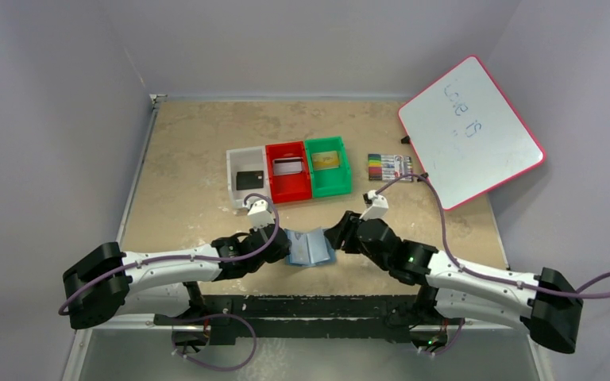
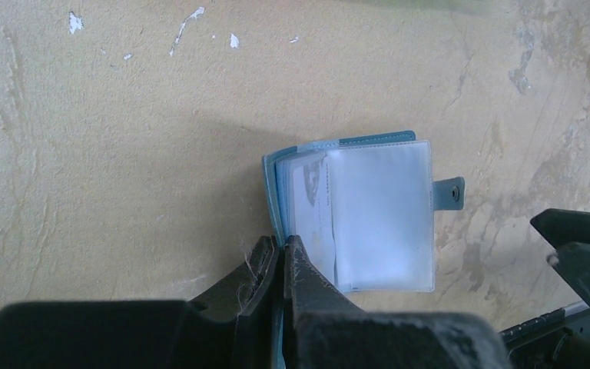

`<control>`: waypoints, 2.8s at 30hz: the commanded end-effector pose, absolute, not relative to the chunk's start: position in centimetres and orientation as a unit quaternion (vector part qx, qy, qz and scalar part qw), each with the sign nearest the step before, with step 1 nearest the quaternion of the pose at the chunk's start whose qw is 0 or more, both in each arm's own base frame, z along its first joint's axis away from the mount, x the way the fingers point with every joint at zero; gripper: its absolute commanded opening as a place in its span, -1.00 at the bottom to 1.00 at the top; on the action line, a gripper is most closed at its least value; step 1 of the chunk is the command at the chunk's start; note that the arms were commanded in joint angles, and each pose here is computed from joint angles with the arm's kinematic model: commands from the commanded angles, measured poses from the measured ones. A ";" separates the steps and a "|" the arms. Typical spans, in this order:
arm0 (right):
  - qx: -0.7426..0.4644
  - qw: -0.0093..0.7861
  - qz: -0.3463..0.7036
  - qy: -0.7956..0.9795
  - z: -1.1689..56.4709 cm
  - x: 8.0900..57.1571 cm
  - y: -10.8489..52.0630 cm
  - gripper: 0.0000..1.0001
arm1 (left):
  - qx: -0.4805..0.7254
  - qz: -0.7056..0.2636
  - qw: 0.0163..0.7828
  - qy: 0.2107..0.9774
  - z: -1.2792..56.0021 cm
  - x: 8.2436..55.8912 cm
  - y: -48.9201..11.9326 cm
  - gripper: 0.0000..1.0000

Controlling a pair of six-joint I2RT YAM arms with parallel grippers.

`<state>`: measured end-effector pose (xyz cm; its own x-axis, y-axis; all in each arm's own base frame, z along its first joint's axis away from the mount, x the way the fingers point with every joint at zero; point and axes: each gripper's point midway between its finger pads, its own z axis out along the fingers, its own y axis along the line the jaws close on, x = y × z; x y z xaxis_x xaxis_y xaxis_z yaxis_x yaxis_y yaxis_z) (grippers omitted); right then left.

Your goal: Take the credit cards out of the card holder

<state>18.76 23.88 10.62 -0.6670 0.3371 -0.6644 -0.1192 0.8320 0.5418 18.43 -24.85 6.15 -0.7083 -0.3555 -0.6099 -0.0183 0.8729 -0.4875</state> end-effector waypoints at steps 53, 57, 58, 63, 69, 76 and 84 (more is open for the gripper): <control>0.061 0.266 0.431 0.860 4.0 18.2 29.8 -0.31 | -0.064 -0.160 0.344 0.923 2.9 18.2 -24.8 -0.76; 0.068 0.256 0.428 0.864 3.4 18.2 29.5 -0.32 | -0.062 -0.152 0.344 0.925 2.5 18.1 -24.4 -0.83; 0.071 0.254 0.424 0.866 3.2 18.2 29.4 -0.32 | -0.062 -0.149 0.344 0.925 2.4 18.1 -24.2 -0.84; 0.087 0.256 0.406 0.873 2.6 18.4 28.6 -0.29 | -0.066 -0.148 0.350 0.923 2.8 18.2 -24.0 -0.81; 0.083 0.259 0.414 0.869 3.0 18.4 28.8 -0.41 | -0.103 -0.208 0.386 0.893 6.2 19.4 -25.3 -0.42; 0.091 0.261 0.411 0.869 2.9 18.4 28.5 -0.40 | -0.093 -0.232 0.391 0.886 7.5 19.7 -26.5 -0.21; 0.105 0.261 0.416 0.865 2.8 18.4 28.1 -0.41 | -0.057 -0.232 0.342 0.909 4.5 18.4 -28.3 -0.56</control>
<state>17.77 28.35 2.28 -0.8621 0.3595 -0.3572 -0.0449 0.6478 0.7605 18.43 -25.92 3.72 -0.7451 -0.2707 -0.6095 0.0030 0.9126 -0.4089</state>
